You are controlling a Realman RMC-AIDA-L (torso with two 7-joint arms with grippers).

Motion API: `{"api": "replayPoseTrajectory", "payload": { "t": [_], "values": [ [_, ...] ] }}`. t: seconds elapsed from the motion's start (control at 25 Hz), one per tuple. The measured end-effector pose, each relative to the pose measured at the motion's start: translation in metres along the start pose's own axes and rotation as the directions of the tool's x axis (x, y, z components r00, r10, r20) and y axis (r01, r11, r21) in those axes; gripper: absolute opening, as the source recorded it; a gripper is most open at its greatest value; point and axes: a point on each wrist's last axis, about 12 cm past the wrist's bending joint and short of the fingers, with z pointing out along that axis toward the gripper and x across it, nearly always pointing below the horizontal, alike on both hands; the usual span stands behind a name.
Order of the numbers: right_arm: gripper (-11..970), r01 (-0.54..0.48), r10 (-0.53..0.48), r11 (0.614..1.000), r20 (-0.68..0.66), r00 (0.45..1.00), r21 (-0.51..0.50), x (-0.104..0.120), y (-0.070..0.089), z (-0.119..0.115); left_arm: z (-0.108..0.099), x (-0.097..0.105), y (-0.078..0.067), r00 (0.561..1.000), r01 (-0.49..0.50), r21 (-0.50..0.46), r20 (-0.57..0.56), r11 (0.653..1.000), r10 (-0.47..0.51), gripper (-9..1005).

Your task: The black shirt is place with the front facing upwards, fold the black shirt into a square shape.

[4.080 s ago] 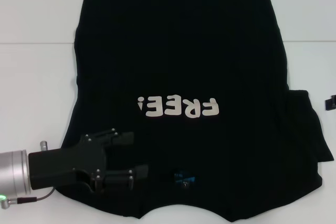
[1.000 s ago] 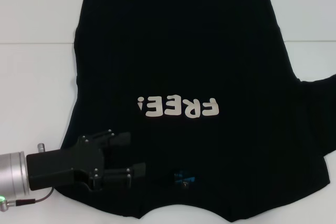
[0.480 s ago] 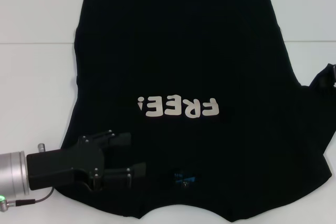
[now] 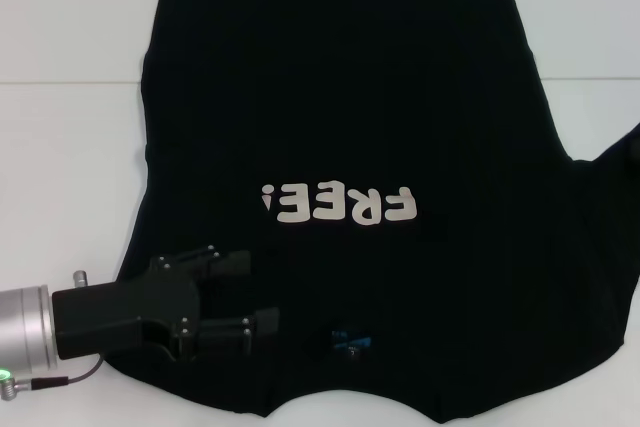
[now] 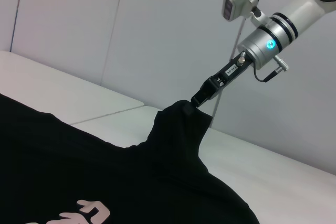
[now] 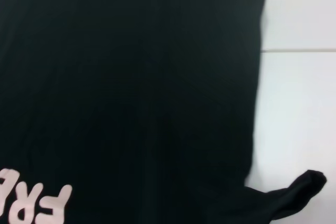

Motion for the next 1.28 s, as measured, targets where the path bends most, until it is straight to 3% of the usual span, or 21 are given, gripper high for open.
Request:
{"api": "replayPoseTrajectory", "payload": {
  "t": [0.68, 0.76, 0.84, 0.96, 1.12, 1.24, 1.28],
  "values": [
    [36, 0.107, -0.111, 0.992, -0.06, 0.992, -0.074, -0.014, 0.045, 0.022, 0.001, -0.001, 0.001, 1.0, -0.003, -0.004, 0.003, 1.0, 0.003, 884],
    [70, 0.115, -0.121, 0.989, -0.06, 0.991, -0.088, -0.015, 0.049, 0.022, 0.001, -0.001, 0.001, 1.0, -0.002, -0.005, 0.004, 1.0, 0.002, 884],
    [104, 0.121, -0.128, 0.985, -0.051, 0.99, -0.125, -0.017, 0.054, 0.022, 0.0, -0.001, 0.001, 1.0, -0.001, -0.006, 0.005, 1.0, 0.001, 884],
    [154, 0.099, -0.109, 0.961, -0.025, 0.994, -0.257, -0.016, 0.062, 0.023, 0.001, -0.002, 0.002, 1.0, -0.002, -0.005, 0.005, 1.0, 0.002, 884],
    [295, 0.011, 0.0, 0.92, 0.028, 1.0, -0.391, -0.014, 0.05, 0.023, 0.002, -0.002, 0.002, 1.0, -0.004, -0.009, 0.002, 1.0, 0.004, 883],
    [421, -0.046, 0.084, 0.912, 0.076, 0.994, -0.407, -0.007, 0.029, 0.021, 0.003, -0.003, 0.003, 1.0, -0.002, -0.01, -0.001, 1.0, 0.002, 883],
    [464, -0.046, 0.084, 0.912, 0.076, 0.994, -0.407, -0.007, 0.029, 0.021, 0.003, -0.003, 0.004, 1.0, 0.003, -0.01, 0.0, 1.0, -0.003, 883]
  ]
}}
